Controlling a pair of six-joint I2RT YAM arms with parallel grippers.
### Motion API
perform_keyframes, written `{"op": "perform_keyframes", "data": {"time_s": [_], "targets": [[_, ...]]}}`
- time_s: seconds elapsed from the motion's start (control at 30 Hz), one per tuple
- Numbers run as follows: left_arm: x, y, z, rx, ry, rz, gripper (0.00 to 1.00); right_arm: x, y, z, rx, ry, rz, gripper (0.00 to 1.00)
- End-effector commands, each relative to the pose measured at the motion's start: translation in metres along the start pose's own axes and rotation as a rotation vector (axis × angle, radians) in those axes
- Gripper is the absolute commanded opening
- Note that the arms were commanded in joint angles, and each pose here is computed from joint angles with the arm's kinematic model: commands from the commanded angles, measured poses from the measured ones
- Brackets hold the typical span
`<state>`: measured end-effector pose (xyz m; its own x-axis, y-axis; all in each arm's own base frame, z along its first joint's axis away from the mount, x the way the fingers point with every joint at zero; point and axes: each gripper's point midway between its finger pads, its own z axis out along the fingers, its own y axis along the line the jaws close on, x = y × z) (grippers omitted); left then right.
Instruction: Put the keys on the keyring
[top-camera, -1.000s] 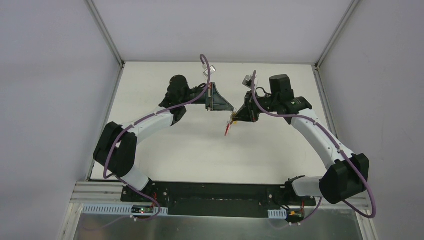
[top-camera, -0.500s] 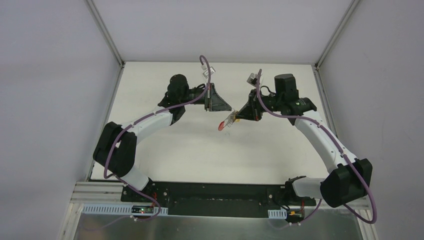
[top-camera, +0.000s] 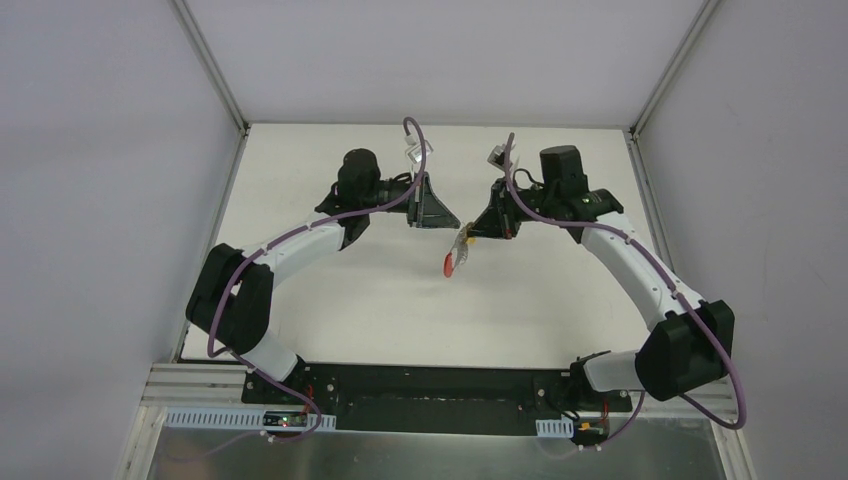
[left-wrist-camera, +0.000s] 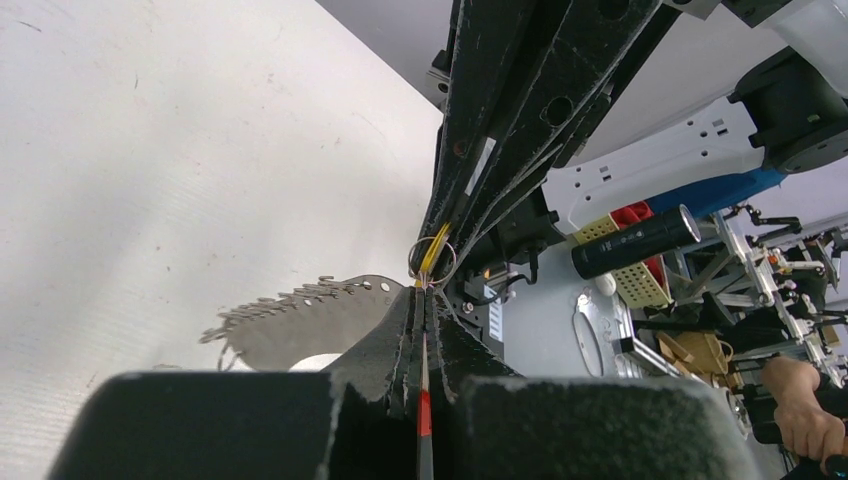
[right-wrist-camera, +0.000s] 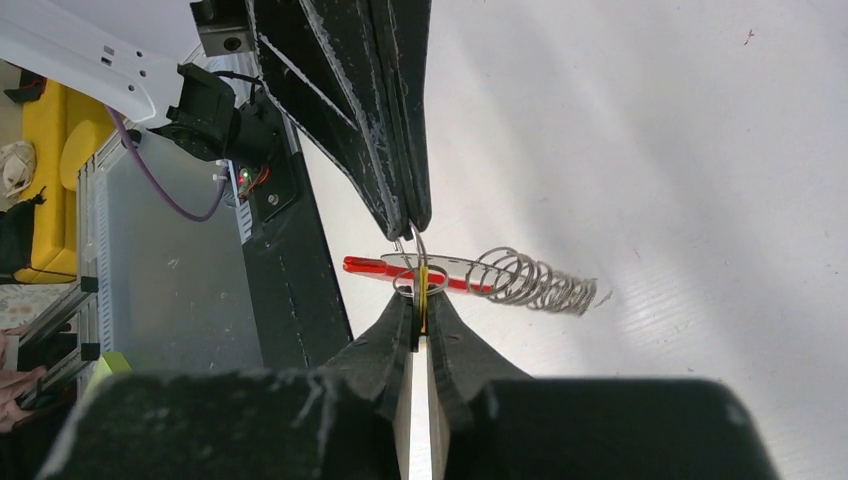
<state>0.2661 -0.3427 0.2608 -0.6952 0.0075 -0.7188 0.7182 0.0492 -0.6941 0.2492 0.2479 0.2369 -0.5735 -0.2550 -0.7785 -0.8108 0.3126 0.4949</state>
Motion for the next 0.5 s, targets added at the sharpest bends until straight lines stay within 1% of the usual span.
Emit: {"op": "perform_keyframes", "data": {"time_s": [0.0,0.47], "targets": [[-0.01,-0.025,0.001,0.071,0.01,0.101,0.0,-0.02,0.006,0.001,0.004,-0.024,-0.053,0.0],[-0.01,-0.03,0.002,0.098,0.023,0.106,0.0,-0.008,-0.004,0.009,0.058,0.044,-0.083,0.0]]}}
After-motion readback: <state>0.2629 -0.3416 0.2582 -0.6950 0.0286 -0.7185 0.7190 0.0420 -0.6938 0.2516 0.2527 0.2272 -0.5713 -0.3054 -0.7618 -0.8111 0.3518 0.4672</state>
